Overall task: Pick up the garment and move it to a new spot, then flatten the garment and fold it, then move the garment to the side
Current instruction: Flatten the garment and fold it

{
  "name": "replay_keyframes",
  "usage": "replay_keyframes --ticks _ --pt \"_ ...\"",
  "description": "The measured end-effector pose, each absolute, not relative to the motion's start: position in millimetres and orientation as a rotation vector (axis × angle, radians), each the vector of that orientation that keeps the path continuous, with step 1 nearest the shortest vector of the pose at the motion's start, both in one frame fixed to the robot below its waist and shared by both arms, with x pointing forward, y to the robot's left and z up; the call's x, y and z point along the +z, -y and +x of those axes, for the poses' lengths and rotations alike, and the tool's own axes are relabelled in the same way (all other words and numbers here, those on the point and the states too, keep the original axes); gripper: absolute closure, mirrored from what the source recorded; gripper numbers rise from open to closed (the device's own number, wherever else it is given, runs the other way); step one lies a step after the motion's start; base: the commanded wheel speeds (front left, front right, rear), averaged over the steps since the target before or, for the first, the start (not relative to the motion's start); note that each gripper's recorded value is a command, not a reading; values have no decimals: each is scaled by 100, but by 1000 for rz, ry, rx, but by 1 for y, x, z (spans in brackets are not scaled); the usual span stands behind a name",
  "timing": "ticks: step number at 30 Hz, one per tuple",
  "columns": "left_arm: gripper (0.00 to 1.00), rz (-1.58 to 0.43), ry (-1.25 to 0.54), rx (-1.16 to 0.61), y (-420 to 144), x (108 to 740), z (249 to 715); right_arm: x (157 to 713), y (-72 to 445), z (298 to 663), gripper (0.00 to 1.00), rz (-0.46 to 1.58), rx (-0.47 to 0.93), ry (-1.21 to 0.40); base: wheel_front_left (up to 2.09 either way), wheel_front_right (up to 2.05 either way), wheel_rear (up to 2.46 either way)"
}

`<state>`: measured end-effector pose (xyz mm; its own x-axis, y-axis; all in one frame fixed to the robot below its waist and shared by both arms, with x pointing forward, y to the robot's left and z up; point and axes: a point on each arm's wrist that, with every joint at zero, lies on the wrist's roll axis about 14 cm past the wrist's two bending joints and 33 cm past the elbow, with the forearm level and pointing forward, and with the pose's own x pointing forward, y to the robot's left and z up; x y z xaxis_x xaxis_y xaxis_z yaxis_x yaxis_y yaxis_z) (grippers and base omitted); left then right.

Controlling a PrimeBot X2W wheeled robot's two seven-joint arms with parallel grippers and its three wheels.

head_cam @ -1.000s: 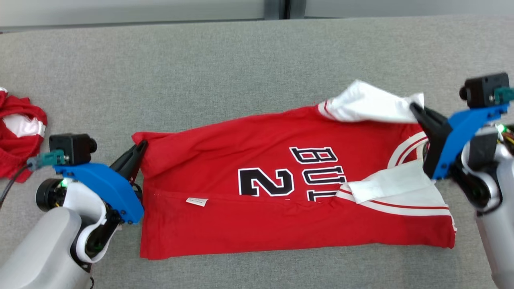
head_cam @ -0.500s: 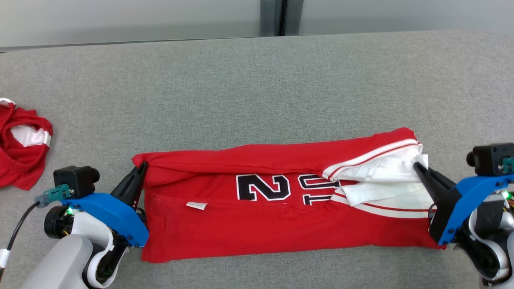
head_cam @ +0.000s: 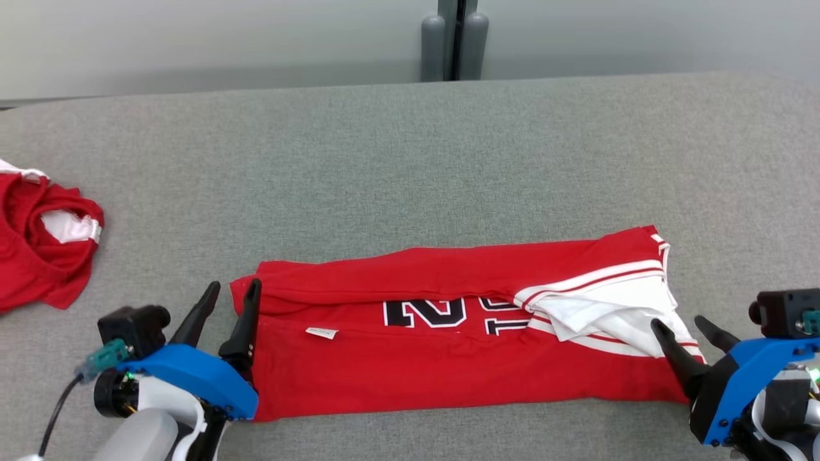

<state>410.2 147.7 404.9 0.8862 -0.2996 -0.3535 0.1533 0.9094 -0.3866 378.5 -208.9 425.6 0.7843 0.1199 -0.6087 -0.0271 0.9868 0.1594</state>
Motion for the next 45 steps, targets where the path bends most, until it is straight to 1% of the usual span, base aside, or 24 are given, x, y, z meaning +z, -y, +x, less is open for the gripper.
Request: replay_keyframes --ticks 2,6,12,15,17,21,31,45 --pt "0 -373 -382 -223 -148 411 406 429 210 376 0 148 70 -653 0 0 0" --pt "0 -396 -297 -186 -151 426 400 445 214 379 0 163 39 -578 0 0 0" --pt "0 -316 -176 -141 -164 452 396 457 225 381 0 181 -31 -498 0 0 0" --pt "0 -269 -104 -118 -172 470 398 462 230 388 0 198 -57 -456 0 0 0" --pt "0 -222 -91 -111 -178 470 396 461 232 394 0 206 -69 -445 0 0 0" --pt "0 -192 -98 -92 -186 464 392 455 234 407 0 211 -88 -434 0 0 0" --pt "0 -173 -125 -83 -191 449 388 403 221 416 0 269 -91 -576 0 0 0" --pt "0 -170 -141 -61 -199 440 387 358 210 419 0 268 -98 -694 0 0 0"
